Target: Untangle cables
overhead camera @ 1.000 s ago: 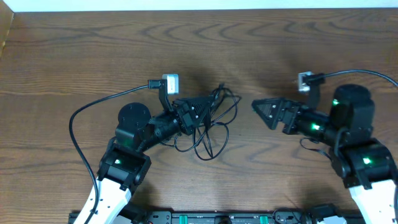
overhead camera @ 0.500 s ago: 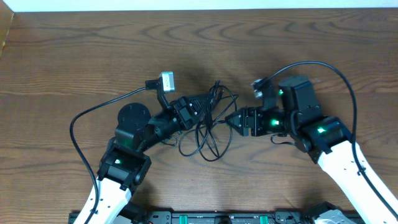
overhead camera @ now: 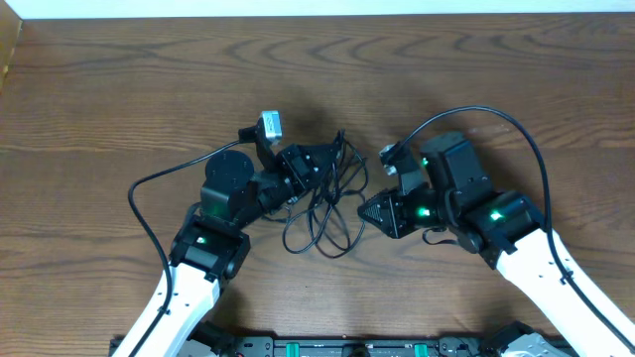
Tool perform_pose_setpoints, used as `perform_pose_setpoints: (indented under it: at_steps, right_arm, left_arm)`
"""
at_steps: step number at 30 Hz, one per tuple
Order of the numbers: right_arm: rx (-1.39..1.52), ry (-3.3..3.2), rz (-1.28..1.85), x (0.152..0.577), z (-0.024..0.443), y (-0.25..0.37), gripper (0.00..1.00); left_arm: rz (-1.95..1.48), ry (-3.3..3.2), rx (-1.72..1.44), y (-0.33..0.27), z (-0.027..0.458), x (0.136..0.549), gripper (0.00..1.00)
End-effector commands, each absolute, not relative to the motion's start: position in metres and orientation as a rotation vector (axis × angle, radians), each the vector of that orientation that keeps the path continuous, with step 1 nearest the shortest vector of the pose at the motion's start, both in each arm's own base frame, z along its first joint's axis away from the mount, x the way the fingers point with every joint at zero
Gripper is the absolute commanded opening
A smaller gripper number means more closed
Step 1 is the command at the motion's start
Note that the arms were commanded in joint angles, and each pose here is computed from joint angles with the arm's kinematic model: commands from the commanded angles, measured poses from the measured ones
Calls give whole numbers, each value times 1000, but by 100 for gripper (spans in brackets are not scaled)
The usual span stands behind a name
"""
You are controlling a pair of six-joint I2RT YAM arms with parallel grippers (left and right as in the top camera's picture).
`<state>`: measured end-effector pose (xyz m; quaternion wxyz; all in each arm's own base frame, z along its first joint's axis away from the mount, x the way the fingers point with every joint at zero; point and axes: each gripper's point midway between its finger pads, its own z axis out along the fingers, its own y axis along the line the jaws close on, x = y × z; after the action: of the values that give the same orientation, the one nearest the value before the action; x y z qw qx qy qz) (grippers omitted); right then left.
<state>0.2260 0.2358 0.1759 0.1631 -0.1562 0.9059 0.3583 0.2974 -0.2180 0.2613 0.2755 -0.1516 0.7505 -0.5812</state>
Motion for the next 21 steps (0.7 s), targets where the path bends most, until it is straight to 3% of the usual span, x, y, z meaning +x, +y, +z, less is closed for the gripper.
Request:
perform_pose_setpoints:
  at_steps: [1,3,5,10,18,21]
  right_arm:
    - [-400,2591,893,235,170,227,28]
    - [-404,2594,906,232,170,230,40]
    - [-399,2600,914,230,170,232,44]
    - [-378,2600,821,235,166,227,1]
    - [184,2582,381,279,155,146,1]
    - [382,2509,254,290,163,101,2]
  left_arm:
    - [-1673,1956,-341,-226,288,289,8]
    - [-1712,1930,-276,-230,298,284,8]
    - [-1720,1929,-264,-231,299,283,8]
    - [-1730,1934,-251,-232,299,281,8]
    - [-1548,1930,-3,-232,287,278,8]
    - [-1474,2003,-66,-218,266,287,8]
